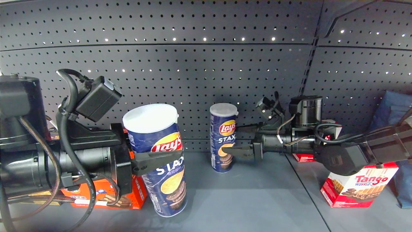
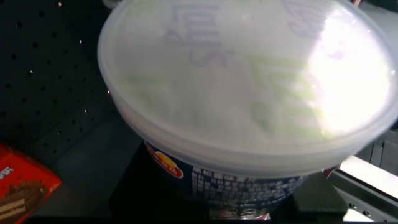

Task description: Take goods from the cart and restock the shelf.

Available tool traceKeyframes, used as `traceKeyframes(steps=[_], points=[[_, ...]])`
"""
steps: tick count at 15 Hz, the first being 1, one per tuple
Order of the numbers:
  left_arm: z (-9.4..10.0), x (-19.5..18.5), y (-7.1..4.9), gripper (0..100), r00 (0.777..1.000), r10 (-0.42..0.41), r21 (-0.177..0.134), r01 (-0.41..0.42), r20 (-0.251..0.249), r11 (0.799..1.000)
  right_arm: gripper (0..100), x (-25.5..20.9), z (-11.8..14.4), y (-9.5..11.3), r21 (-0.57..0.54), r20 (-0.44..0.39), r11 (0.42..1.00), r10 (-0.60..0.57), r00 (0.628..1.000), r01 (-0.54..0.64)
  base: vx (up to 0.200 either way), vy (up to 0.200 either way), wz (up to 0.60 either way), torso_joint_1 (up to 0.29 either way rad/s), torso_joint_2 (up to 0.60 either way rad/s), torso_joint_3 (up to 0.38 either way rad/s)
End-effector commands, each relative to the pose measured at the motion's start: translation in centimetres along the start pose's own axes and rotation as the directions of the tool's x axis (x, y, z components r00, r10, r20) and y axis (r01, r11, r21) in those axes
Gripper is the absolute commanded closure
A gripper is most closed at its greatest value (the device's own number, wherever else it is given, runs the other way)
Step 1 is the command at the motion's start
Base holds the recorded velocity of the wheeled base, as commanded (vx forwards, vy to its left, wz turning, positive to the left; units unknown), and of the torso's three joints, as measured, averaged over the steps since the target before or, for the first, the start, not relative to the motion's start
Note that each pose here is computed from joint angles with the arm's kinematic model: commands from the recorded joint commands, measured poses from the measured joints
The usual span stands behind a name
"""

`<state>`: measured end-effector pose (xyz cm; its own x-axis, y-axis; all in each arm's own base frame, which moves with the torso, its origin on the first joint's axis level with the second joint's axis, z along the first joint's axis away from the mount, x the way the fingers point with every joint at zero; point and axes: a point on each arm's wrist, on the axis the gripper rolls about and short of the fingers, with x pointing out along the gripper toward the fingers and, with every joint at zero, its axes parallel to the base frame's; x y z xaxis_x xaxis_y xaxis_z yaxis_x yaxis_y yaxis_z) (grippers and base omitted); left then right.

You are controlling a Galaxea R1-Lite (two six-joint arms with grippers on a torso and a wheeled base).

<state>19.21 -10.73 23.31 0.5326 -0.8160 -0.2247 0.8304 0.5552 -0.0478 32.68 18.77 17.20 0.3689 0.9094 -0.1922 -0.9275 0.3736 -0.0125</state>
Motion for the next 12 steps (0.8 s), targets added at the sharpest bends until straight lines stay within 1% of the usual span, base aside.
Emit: traceKeyframes(steps=[1,4,6,9,12], points=[[-0.1,0.0,0.0,100,1.0,0.0,-0.001,0.0,-0.002,1.0,0,0.2,-0.5,-0.3,0.008,-0.01,1.0,-0.002,1.0,0.002,0.0,0.0,0.0,0.0,0.0,0.0],[-0.1,0.0,0.0,100,1.0,0.0,-0.003,0.0,-0.005,1.0,0,0.6,-1.4,-0.8,0.02,-0.022,1.0,-0.004,1.0,0.005,0.0,0.0,0.0,0.0,0.0,0.0],[-0.1,0.0,0.0,100,1.0,0.0,-0.001,0.0,-0.002,1.0,0,0.7,-1.6,-0.7,0.018,-0.021,1.0,0.0,1.0,0.0,0.0,0.0,0.0,0.0,0.0,0.0],[-0.1,0.0,0.0,100,1.0,0.002,-0.002,-0.002,-0.003,1.0,0,0.5,-1.8,0.0,0.024,-0.03,1.0,0.011,0.999,-0.01,0.0,0.0,0.0,0.0,0.0,0.0],[-0.2,0.0,0.0,100,1.0,0.001,-0.005,-0.001,-0.007,1.0,0,0.0,-1.9,1.3,0.012,-0.042,0.999,0.034,0.999,-0.034,0.0,0.0,0.0,0.0,0.0,0.0]])
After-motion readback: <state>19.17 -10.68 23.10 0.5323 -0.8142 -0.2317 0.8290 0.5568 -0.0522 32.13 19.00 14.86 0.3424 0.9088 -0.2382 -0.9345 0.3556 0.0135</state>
